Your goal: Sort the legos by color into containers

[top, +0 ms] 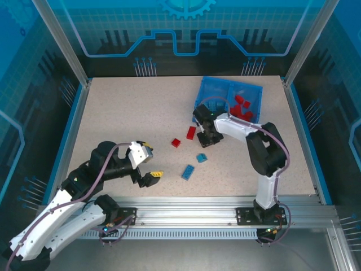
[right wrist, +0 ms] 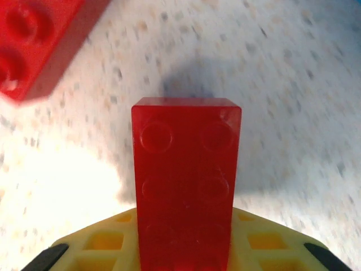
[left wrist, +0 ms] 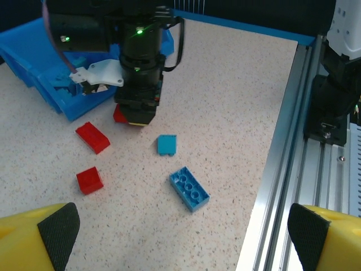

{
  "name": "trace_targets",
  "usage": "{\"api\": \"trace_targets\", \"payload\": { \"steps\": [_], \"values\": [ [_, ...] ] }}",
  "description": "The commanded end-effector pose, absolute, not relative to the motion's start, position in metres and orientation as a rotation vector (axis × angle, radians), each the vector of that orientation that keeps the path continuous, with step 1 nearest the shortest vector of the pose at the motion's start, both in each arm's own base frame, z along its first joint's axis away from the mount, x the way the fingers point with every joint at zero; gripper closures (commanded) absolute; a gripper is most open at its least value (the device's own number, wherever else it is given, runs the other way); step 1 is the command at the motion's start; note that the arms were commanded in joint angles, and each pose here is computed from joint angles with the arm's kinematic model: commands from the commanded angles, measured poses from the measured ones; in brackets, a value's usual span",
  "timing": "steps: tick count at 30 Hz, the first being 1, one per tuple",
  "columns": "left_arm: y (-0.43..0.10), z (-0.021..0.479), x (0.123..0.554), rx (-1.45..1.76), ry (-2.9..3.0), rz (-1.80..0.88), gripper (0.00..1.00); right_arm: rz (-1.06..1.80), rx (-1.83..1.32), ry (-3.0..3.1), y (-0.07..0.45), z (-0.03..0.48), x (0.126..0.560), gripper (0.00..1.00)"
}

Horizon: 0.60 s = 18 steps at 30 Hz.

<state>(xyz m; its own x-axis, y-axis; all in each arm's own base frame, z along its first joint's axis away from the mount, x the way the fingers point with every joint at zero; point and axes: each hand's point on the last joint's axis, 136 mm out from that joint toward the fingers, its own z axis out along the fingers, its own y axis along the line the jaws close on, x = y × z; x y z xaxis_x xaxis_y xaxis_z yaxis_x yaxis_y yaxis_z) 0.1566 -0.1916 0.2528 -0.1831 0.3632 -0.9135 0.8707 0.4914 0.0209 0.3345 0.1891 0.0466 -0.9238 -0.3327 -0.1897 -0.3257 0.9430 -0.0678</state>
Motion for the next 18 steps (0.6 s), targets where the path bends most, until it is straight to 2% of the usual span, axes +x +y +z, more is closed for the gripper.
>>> {"api": "trace_targets", "payload": {
  "steps": [1, 5, 10, 13, 18],
  "values": [
    [-0.197, 0.262, 0.158, 1.074, 1.672, -0.646, 0.01, -0.004, -0.364, 2.793, 0.186, 0.097, 0.328, 0.77],
    [-0.203, 0.272, 0.157, 1.098, 1.594, -0.66, 0.01, 0.011, -0.251, 2.637, 0.169, 0.151, 0.335, 0.76],
    [-0.21, 0.274, 0.154, 1.148, 1.543, -0.68, 0.01, 0.016, 0.005, 2.463, 0.119, 0.206, 0.372, 0.74],
    [-0.21, 0.272, 0.154, 1.153, 1.553, -0.682, 0.01, 0.0, 0.207, 2.453, 0.075, 0.208, 0.402, 0.75],
    [-0.206, 0.268, 0.152, 1.162, 1.595, -0.672, 0.01, -0.04, 0.352, 2.563, 0.03, 0.175, 0.458, 0.75]
  ]
}}
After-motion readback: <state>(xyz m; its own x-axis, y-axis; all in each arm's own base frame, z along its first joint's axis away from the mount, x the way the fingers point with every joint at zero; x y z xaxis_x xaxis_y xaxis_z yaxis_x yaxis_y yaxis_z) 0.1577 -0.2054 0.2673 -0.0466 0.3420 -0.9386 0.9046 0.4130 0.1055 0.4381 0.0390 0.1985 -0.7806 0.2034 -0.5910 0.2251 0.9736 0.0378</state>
